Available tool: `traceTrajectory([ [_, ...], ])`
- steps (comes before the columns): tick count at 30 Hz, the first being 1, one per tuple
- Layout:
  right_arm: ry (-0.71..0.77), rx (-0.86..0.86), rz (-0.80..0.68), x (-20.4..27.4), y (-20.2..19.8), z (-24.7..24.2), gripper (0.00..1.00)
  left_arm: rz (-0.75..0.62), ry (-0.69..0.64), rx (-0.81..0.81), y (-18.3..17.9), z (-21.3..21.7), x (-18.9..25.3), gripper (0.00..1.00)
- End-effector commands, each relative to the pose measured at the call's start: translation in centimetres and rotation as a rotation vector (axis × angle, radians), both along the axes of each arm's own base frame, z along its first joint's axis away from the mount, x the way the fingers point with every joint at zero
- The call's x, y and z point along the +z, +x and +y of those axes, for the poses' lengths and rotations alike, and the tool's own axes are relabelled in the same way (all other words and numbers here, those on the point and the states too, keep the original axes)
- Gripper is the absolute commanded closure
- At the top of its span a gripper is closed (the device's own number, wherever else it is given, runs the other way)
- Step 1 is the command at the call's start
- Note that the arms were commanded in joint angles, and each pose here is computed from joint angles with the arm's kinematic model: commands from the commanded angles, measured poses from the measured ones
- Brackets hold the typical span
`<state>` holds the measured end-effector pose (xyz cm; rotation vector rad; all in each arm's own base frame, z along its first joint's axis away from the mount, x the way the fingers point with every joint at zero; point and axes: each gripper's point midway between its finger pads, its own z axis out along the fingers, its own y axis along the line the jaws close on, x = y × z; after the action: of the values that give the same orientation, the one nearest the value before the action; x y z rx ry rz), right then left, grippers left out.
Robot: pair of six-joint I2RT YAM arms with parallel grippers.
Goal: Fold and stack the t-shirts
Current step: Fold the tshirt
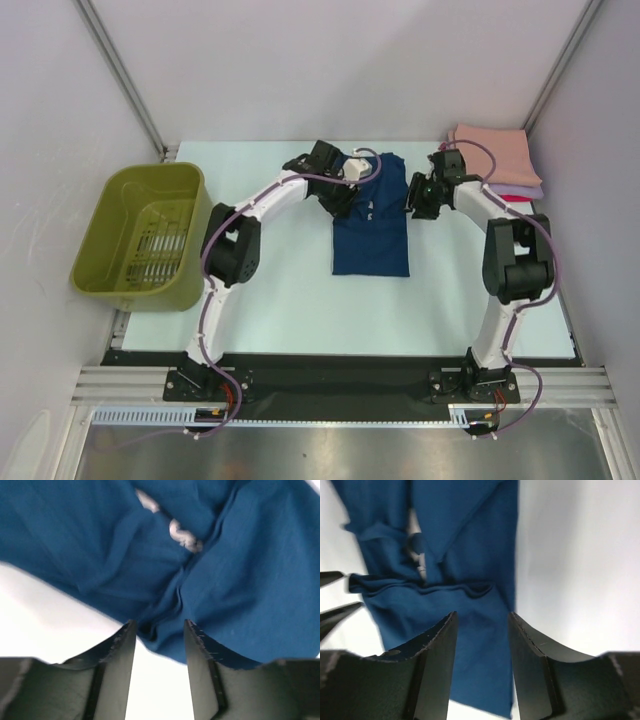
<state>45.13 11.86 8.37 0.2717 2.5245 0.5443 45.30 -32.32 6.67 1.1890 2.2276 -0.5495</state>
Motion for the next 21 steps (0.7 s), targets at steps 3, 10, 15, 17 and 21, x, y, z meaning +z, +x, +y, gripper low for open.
traceTrajectory([
  [3,-0.044,0.149,0.025,-1.8,0.6,1.3,0.52,0.070,-0.065,0.002,0.1,-1.4,0.3,0.62],
  [10,-0.063,0.182,0.025,-2.9,0.8,2.2,0.60,0.083,-0.059,-0.021,-0.6,-1.1,0.1,0.71],
  [15,-0.080,0.170,0.036,-3.4,1.1,2.0,0.79,0.087,-0.028,-0.029,-1.2,-0.3,-0.5,0.56],
  [17,-0.089,0.166,0.036,-3.4,1.2,1.9,0.94,0.083,-0.015,-0.018,-0.8,0.1,-0.9,0.54],
  [21,-0.117,0.142,0.009,-2.5,2.1,1.2,1.00,0.085,-0.006,-0.004,-0.3,0.6,-1.2,0.62],
])
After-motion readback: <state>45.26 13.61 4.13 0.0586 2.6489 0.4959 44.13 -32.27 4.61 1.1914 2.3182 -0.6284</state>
